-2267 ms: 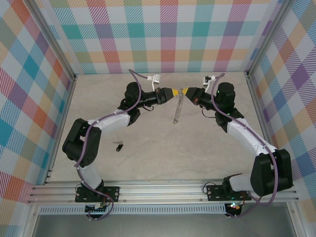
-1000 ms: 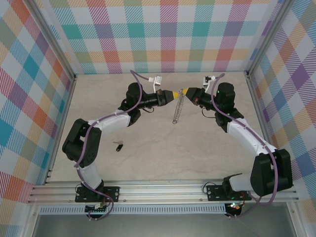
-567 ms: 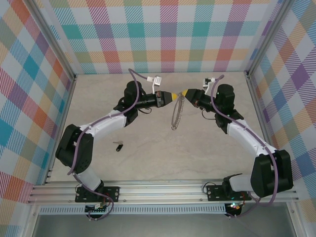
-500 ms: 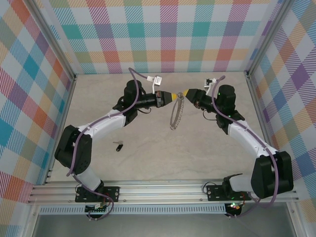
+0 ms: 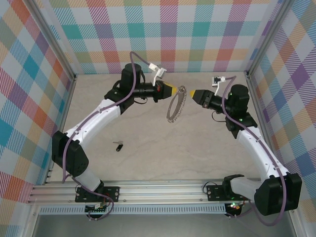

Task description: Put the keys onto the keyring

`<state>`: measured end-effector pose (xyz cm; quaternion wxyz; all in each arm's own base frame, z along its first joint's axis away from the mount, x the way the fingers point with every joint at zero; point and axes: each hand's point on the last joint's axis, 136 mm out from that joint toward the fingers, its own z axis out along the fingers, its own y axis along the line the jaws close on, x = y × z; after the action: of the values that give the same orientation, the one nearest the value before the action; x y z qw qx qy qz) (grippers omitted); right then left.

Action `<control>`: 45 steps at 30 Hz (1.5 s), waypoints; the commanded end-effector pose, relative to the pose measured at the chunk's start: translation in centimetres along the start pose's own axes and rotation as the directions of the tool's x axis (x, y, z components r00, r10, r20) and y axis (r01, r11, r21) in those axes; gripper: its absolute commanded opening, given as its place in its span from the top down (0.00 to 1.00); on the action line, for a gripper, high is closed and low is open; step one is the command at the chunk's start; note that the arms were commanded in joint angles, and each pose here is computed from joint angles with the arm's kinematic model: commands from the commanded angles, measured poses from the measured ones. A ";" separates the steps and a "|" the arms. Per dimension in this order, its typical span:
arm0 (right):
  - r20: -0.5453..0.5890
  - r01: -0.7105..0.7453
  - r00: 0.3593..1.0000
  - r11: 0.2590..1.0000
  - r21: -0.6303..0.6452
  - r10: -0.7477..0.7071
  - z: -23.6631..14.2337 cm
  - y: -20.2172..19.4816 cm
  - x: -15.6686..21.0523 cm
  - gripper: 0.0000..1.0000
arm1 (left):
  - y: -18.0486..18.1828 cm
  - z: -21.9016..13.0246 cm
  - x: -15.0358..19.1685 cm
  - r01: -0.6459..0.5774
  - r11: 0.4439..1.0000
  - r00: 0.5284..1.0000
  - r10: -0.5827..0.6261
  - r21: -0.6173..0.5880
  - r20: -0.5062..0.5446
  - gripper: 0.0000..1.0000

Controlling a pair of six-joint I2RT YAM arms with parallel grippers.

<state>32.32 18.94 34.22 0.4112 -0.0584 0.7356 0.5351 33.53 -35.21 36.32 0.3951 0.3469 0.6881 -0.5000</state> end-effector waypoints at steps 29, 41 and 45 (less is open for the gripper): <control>-0.058 0.137 0.987 0.970 -0.202 -0.151 2.1 4.8 -1.3 0.70 | -4.2 -0.2 -1.7 -0.102 0.975 0.989 0.121 0.197 -0.088 1.00; -0.098 0.133 0.982 0.954 -0.267 -0.164 2.0 5.7 -0.5 0.76 | -4.4 -0.3 -1.6 -0.100 0.973 0.988 0.121 0.207 -0.091 1.00; -0.121 0.127 0.979 0.950 -0.284 -0.167 2.1 5.9 0.0 0.77 | -4.4 -0.3 -1.7 -0.101 0.973 0.989 0.122 0.210 -0.089 1.00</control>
<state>31.02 22.61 37.36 0.3788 -0.1726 0.6932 0.5884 31.31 -36.11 37.57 0.3331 0.4281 0.6611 -0.5184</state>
